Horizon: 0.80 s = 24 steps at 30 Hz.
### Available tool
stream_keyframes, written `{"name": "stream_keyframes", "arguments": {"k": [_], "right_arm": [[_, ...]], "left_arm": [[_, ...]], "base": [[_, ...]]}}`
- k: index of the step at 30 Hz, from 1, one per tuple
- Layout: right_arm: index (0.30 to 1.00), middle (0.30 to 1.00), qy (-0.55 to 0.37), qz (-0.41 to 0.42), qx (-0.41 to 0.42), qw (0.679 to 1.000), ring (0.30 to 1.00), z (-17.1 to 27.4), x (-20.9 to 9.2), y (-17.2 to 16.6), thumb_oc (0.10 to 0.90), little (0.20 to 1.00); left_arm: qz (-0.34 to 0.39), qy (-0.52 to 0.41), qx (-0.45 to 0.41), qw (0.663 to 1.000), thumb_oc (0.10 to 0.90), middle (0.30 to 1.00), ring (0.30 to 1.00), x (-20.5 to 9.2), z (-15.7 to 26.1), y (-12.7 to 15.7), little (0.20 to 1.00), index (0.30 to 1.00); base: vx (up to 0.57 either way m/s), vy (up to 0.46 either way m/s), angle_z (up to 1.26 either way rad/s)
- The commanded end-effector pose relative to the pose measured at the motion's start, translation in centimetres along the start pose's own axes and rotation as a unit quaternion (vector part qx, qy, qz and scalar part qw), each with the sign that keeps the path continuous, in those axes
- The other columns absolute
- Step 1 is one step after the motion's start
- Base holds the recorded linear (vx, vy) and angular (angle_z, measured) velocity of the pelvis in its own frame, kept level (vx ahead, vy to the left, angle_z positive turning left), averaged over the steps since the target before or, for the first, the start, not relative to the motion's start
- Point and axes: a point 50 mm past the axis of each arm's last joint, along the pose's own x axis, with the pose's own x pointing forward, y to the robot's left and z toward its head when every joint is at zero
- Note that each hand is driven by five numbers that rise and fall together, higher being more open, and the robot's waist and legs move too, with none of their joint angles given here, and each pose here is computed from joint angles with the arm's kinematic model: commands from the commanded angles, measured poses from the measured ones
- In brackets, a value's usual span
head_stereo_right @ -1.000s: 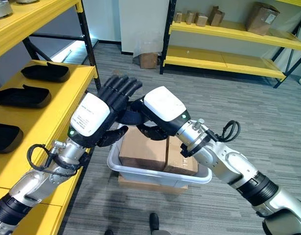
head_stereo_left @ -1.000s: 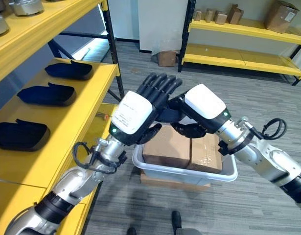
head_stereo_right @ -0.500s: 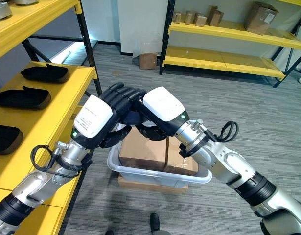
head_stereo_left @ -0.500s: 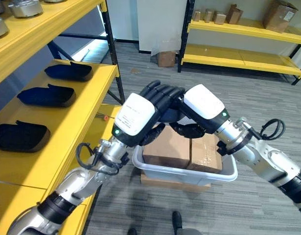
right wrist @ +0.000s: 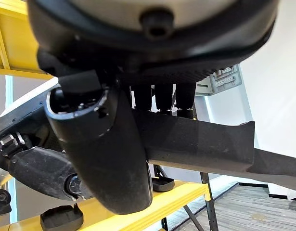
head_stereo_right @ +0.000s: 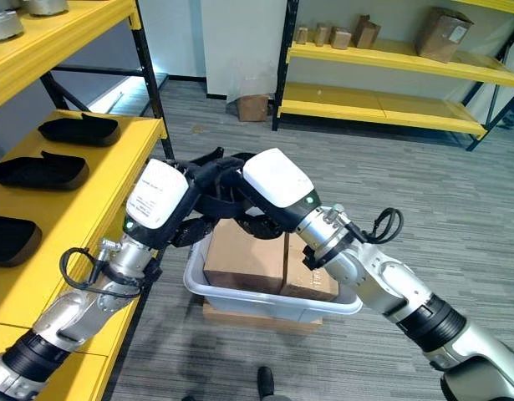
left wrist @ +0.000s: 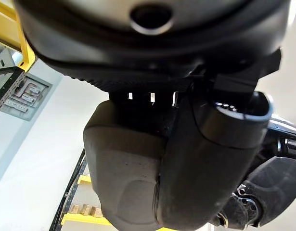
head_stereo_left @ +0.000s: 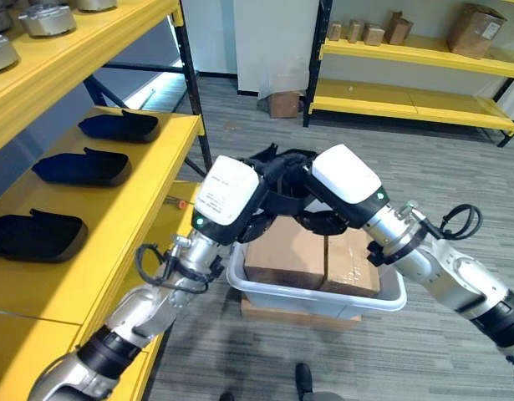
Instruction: Move parts from the plastic box to the shelf.
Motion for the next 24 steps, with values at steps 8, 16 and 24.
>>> {"name": "stream_keyframes", "arguments": {"k": [8, 16, 24], "right_arm": [[0.36, 0.36, -0.047, -0.166, 0.025, 0.985, 0.36, 1.3, 2.2, -5.5, 0.443, 0.36], [1.0, 1.0, -0.03, -0.201, 0.043, 0.978, 1.0, 1.2, -0.2, -6.4, 0.9, 1.0], [1.0, 1.0, -0.011, -0.232, 0.054, 0.971, 1.0, 1.1, -2.5, -7.0, 0.9, 1.0]], "left_arm": [[0.095, 0.007, 0.037, 0.995, 0.4, 0.3, 0.3, 2.3, -1.1, 2.1, 0.3, 0.3], [0.099, 0.036, 0.055, 0.993, 0.4, 0.3, 0.3, 0.9, -2.2, 2.8, 0.3, 0.3], [0.099, 0.06, 0.074, 0.991, 0.4, 0.3, 0.3, -0.5, -3.2, 3.6, 0.3, 0.3]], "base": [[0.0, 0.0, 0.0], [0.0, 0.0, -0.01], [0.0, -0.001, -0.01]]}}
